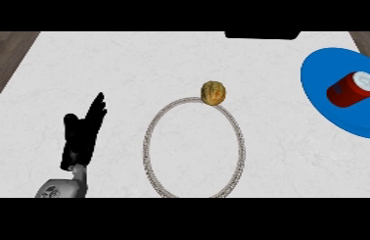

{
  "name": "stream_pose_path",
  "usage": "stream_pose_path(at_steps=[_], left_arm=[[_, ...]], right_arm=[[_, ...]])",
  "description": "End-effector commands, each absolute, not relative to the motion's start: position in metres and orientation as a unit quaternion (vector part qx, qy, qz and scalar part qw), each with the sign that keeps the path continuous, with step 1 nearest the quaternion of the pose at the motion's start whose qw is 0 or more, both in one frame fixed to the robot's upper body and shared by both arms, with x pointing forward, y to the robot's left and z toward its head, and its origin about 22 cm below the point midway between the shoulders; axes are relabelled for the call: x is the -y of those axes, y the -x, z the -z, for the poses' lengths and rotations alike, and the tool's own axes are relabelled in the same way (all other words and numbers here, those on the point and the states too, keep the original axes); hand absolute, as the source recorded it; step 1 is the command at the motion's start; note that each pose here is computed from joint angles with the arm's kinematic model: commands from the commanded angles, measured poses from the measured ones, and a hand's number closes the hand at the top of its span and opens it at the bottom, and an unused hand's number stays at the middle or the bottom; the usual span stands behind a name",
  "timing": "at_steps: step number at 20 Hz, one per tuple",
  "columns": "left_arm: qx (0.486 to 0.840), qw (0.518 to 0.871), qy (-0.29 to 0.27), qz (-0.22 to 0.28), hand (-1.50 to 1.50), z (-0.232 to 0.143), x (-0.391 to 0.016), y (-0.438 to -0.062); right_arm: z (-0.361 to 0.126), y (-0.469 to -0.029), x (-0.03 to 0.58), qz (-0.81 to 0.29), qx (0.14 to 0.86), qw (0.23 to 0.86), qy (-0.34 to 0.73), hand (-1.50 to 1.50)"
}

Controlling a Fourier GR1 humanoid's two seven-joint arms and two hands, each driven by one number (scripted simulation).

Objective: Pick the can from the placemat and place it in the plate

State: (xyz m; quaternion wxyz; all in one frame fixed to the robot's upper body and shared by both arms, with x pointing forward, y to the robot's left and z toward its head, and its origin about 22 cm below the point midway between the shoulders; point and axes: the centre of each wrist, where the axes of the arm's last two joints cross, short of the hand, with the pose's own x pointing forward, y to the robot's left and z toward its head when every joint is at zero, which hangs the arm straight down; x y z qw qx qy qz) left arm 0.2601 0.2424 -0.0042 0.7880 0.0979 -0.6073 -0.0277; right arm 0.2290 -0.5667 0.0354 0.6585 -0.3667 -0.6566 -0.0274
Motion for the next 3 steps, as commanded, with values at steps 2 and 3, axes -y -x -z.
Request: stream_pose_path(at_steps=[2,3], left_arm=[[0.608,0.788,-0.093,0.028,0.0,0.0168,-0.2364,-0.2567],[0.611,0.785,-0.099,0.031,0.0,0.0097,-0.2355,-0.2584]], right_arm=[[-0.0303,-0.2273,0.5648,0.029,0.649,0.656,0.383,-1.5],[-0.0349,-0.2183,0.5727,0.026,0.643,0.659,0.389,-1.5]])
